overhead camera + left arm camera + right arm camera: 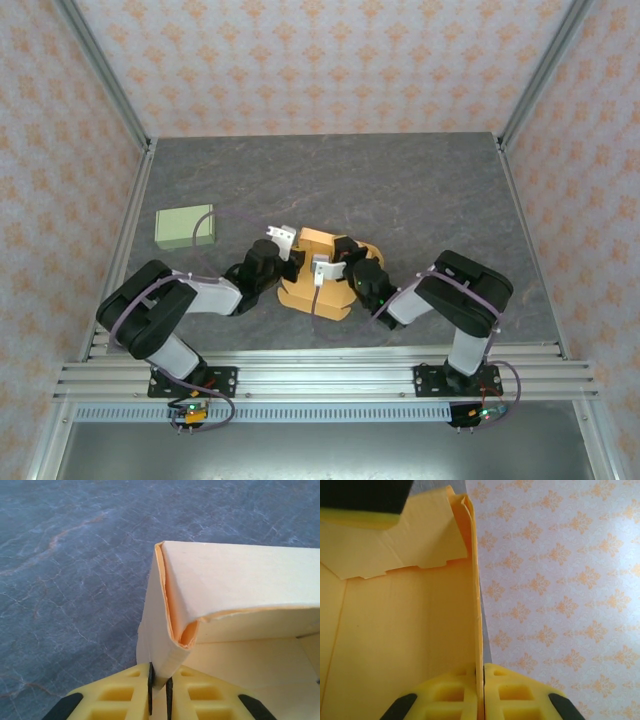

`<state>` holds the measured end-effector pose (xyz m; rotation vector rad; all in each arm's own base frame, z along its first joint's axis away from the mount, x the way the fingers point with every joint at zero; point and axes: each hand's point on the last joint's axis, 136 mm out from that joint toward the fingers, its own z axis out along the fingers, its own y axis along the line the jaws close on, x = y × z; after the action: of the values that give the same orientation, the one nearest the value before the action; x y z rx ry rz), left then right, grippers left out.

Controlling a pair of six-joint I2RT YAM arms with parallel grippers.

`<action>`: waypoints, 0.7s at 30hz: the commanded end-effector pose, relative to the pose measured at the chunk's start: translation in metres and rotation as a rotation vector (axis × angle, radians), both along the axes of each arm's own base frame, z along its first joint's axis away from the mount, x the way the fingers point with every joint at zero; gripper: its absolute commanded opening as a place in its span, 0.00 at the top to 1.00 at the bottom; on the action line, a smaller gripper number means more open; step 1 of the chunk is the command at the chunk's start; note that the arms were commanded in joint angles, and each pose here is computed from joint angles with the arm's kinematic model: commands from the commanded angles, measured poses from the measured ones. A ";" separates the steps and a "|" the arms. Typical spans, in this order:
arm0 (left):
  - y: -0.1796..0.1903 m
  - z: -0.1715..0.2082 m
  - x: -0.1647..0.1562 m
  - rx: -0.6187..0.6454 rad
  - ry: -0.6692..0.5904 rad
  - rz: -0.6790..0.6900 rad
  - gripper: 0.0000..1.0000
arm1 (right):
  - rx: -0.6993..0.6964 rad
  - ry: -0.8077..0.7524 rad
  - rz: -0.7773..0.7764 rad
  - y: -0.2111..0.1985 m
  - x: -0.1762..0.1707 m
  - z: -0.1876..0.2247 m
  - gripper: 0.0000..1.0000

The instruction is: Fold the paper box

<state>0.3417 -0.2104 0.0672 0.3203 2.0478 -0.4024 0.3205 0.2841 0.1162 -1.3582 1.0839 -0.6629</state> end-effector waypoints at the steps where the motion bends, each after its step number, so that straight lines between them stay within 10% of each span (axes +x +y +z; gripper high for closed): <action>1: -0.001 0.013 0.015 0.005 -0.083 0.051 0.86 | -0.054 0.025 0.010 0.008 -0.007 -0.021 0.90; 13: -0.007 0.003 0.018 0.013 -0.079 0.051 0.89 | -0.156 0.065 -0.010 0.012 -0.013 -0.043 0.59; 21: -0.004 0.002 0.019 0.042 -0.091 0.055 0.91 | 0.036 0.645 0.273 0.019 -0.070 -0.013 0.50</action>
<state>0.3560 -0.2121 0.0658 0.2900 1.9935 -0.3341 0.2896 0.3055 0.1314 -1.5178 1.1648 -0.3799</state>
